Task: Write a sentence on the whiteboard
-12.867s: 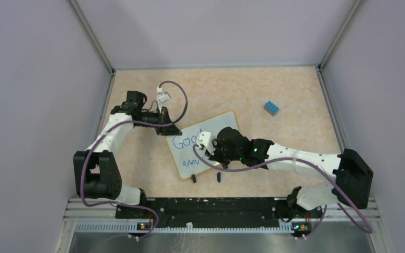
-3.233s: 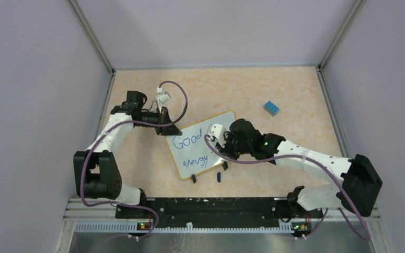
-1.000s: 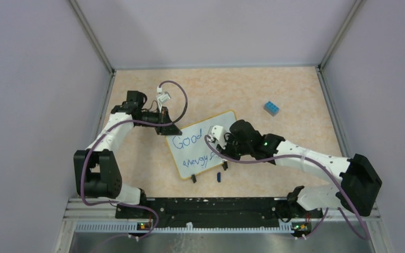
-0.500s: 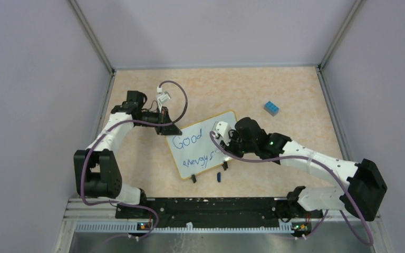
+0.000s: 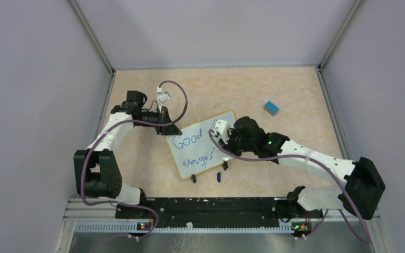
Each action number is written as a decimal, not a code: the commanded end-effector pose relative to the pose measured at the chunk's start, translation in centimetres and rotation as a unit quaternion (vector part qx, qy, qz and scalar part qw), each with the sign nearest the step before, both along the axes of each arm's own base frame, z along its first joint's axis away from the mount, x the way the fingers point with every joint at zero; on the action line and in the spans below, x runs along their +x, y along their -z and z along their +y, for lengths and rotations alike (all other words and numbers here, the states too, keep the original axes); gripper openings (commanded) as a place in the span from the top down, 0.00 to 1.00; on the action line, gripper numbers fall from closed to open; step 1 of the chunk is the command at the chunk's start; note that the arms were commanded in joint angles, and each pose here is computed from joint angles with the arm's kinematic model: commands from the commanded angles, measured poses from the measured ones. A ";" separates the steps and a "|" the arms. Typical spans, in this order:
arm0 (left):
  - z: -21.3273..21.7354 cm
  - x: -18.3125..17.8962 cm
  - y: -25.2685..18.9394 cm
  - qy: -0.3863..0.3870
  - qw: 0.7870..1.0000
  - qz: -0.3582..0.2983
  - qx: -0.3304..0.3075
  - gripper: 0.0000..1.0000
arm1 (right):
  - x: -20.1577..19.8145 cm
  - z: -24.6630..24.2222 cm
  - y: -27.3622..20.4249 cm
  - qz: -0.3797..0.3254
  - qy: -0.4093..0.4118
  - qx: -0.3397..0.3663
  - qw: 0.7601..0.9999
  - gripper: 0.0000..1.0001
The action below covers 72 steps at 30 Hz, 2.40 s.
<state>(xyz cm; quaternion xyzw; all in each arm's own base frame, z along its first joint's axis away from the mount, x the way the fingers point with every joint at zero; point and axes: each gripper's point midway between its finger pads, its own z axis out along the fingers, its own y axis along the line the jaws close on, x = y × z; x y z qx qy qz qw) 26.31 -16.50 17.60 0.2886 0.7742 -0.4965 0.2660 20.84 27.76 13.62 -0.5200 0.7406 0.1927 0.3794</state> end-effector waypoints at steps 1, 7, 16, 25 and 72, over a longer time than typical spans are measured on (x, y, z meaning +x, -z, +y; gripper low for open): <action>0.9 1.1 1.3 -0.014 0.999 -0.018 0.042 1.00 | 0.4 0.5 -0.3 -0.008 -0.008 0.004 1.000 1.00; 0.9 1.2 1.4 -0.014 0.999 -0.017 0.042 1.00 | -0.5 -0.1 1.2 0.010 -0.025 -0.018 0.999 1.00; 0.9 1.2 1.5 -0.014 0.999 -0.016 0.044 1.00 | -1.7 -0.6 2.7 0.025 -0.049 -0.044 0.998 1.00; 0.9 1.2 1.4 -0.014 0.999 -0.016 0.043 1.00 | -1.1 -1.2 0.7 0.001 -0.034 -0.030 0.999 1.00; 0.9 1.2 1.3 -0.014 0.999 -0.017 0.042 1.00 | 0.9 -2.8 0.7 -0.025 0.004 -0.054 0.998 1.00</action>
